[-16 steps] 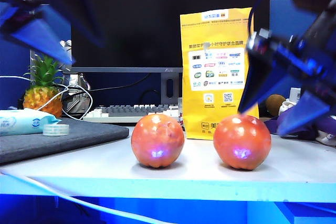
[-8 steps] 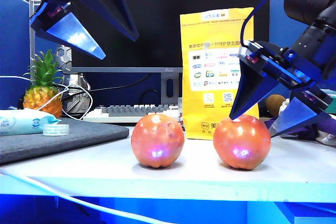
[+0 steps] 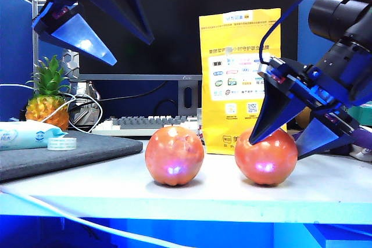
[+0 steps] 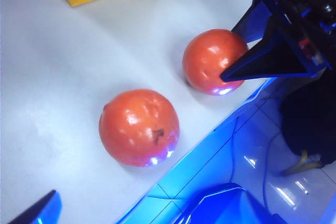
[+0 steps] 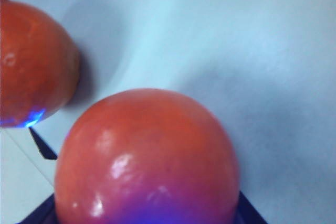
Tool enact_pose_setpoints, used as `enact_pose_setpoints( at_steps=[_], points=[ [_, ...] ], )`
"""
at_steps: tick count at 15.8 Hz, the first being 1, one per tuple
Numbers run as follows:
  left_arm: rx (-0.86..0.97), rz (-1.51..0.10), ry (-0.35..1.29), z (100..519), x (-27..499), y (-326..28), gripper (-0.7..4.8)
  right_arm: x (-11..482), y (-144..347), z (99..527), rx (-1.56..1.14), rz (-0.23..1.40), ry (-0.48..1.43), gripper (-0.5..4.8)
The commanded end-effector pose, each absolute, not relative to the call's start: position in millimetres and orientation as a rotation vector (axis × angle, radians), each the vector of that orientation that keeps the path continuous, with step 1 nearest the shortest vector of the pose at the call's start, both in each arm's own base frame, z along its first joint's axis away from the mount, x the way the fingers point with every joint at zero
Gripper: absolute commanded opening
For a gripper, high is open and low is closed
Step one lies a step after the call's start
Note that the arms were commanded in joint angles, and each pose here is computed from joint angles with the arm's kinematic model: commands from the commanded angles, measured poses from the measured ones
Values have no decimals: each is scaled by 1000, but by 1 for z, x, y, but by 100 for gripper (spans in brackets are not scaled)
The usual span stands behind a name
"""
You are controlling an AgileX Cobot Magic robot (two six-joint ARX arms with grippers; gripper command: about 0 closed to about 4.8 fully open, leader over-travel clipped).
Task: Pick up the orange and throw it into the yellow paper bag.
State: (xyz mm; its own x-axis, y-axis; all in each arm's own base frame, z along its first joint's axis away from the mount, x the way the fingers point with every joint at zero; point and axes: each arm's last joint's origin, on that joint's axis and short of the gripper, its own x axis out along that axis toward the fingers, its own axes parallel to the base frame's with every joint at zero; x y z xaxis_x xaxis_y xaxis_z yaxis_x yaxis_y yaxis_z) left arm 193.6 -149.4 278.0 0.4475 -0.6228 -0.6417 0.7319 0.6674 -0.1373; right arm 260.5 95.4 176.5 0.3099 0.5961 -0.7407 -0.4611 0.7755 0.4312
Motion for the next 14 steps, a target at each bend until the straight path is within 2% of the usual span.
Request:
enact_pose_setpoints(
  at_steps=[1, 3, 6, 8, 10, 12, 14],
  points=[
    [156, -851, 650, 284, 196, -151, 479, 273, 100, 200, 144, 743, 948, 135],
    [164, -869, 522, 295, 200, -154, 479, 288, 105, 236, 151, 783, 882, 136],
    [134, -869, 307, 316, 202, -156, 479, 302, 111, 315, 151, 845, 743, 136],
    [120, -855, 176, 329, 204, -156, 479, 304, 113, 365, 148, 919, 607, 136],
    [140, -855, 46, 339, 205, -157, 479, 303, 112, 409, 77, 914, 433, 136],
    [161, -851, -29, 345, 205, -157, 479, 304, 107, 434, -109, 732, 278, 139],
    [182, -818, -71, 348, 206, -157, 479, 308, 103, 434, -289, 581, 236, 140]
  ],
)
